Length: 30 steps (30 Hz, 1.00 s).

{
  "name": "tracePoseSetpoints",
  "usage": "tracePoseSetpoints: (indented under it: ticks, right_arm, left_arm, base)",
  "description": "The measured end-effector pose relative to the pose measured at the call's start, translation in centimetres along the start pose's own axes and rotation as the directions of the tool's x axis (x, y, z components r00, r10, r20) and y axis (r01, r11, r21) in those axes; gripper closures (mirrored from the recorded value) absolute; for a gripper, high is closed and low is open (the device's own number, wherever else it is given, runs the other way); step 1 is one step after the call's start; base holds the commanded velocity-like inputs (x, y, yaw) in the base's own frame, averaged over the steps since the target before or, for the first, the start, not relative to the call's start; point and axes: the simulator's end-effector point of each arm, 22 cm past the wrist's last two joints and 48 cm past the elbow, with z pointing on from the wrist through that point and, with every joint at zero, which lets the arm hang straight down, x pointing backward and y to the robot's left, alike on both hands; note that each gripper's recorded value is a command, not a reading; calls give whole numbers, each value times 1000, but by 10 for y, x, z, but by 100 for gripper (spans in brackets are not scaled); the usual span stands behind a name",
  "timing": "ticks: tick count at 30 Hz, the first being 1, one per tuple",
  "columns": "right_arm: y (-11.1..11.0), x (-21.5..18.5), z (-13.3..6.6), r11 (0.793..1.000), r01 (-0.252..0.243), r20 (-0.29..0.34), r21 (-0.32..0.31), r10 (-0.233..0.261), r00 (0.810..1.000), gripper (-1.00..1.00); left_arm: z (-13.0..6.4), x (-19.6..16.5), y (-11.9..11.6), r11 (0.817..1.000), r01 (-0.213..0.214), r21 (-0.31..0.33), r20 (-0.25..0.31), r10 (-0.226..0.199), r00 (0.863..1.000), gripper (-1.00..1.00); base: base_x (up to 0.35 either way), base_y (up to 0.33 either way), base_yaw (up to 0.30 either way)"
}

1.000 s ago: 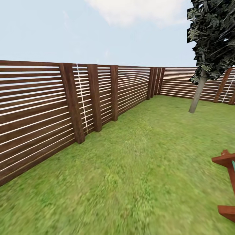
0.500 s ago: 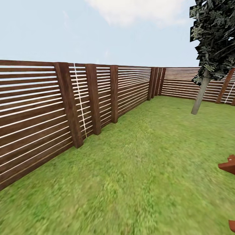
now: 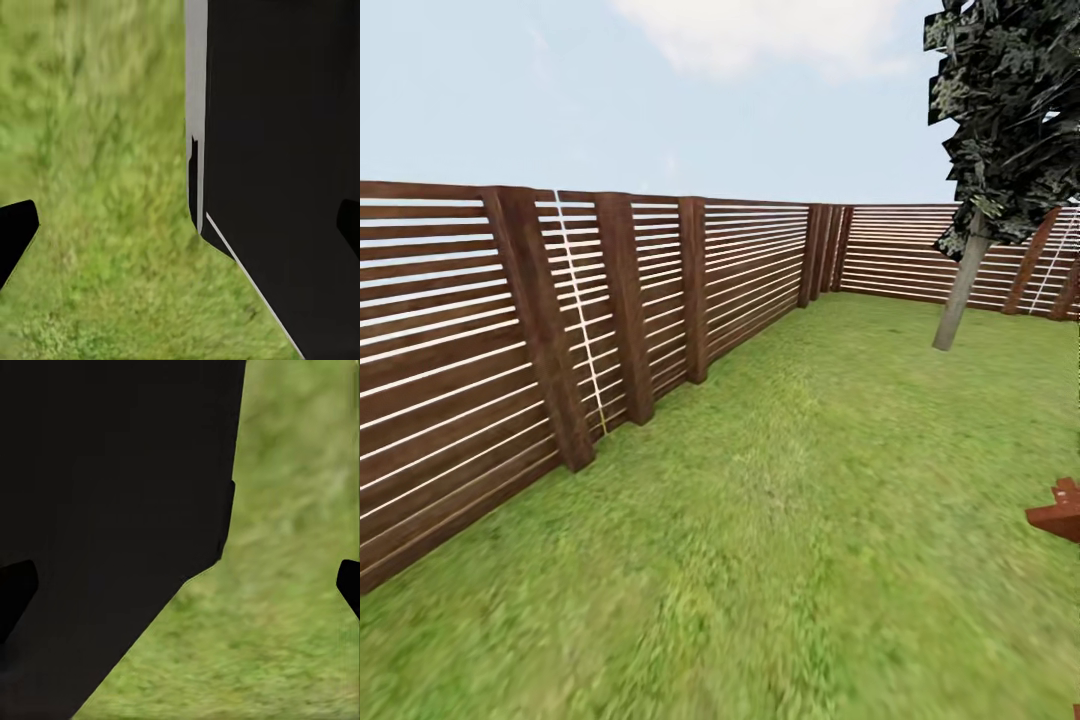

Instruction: Take the three Easter eggs out of the wicker basket on the lawn in the garden, then place them on the lawn next to a single tree (choose any tree) so that all three eggs are next to the same tree and none are left in the basket.

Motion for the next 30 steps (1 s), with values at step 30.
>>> tracePoseSetpoints:
  ticks: [30]
  right_arm:
    - [-1, 0, 0, 1000, -1, -1, 2, 1, 1000, -100]
  left_arm:
    - [0, 0, 0, 1000, 0, 0, -1, 0, 1000, -100]
  base:
    - [334, 0, -56]
